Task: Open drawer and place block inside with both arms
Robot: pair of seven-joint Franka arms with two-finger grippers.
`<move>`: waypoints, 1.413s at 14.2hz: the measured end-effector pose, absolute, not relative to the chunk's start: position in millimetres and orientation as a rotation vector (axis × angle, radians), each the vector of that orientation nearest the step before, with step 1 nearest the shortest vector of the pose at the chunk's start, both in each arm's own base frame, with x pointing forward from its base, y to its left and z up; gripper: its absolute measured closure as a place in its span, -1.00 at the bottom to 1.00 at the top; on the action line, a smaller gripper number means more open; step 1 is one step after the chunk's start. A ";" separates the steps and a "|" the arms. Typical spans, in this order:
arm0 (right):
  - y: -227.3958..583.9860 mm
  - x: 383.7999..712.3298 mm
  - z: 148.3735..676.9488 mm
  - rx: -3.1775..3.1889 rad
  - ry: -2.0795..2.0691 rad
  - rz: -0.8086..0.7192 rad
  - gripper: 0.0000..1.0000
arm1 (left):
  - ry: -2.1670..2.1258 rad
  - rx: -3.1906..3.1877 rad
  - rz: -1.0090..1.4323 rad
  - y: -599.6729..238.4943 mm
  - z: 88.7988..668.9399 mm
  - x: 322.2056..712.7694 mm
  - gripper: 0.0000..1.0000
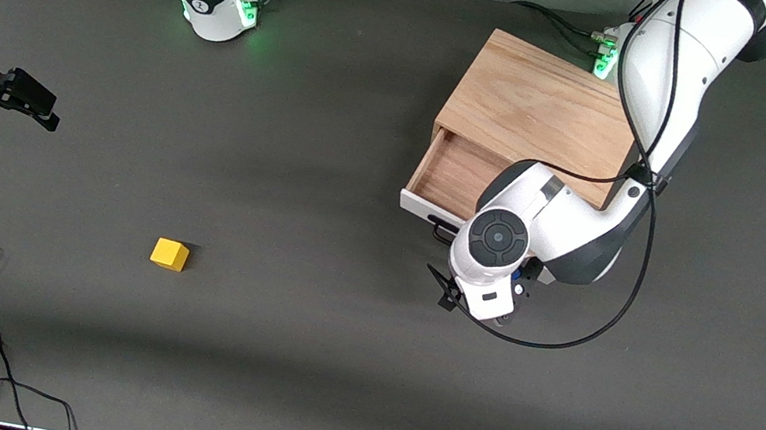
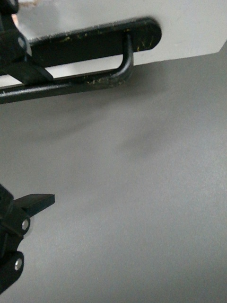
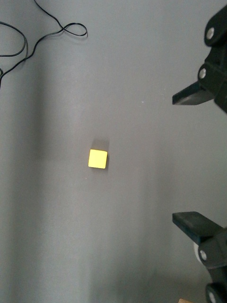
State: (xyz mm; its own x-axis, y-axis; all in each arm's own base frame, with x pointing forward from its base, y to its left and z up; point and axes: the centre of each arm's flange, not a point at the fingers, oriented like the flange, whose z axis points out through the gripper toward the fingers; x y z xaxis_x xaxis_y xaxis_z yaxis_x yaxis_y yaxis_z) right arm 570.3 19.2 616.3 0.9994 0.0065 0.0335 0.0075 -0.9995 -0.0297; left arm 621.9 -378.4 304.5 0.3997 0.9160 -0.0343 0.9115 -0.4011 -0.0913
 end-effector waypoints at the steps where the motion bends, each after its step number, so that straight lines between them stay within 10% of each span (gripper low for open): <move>1: 19.2 570.3 616.3 -3.111 -0.011 -0.052 -1.00 | -1.691 -2.585 0.118 -379.2 305.7 623.7 -1.00; 8: 30.1 596.5 581.0 -3.105 -0.040 -0.058 -1.00 | -1.731 -2.646 0.065 -384.7 320.6 633.8 -1.00; 20: 47.1 674.8 332.9 -3.072 0.099 0.108 -1.00 | -1.425 -2.790 0.060 -339.9 459.6 648.7 -1.00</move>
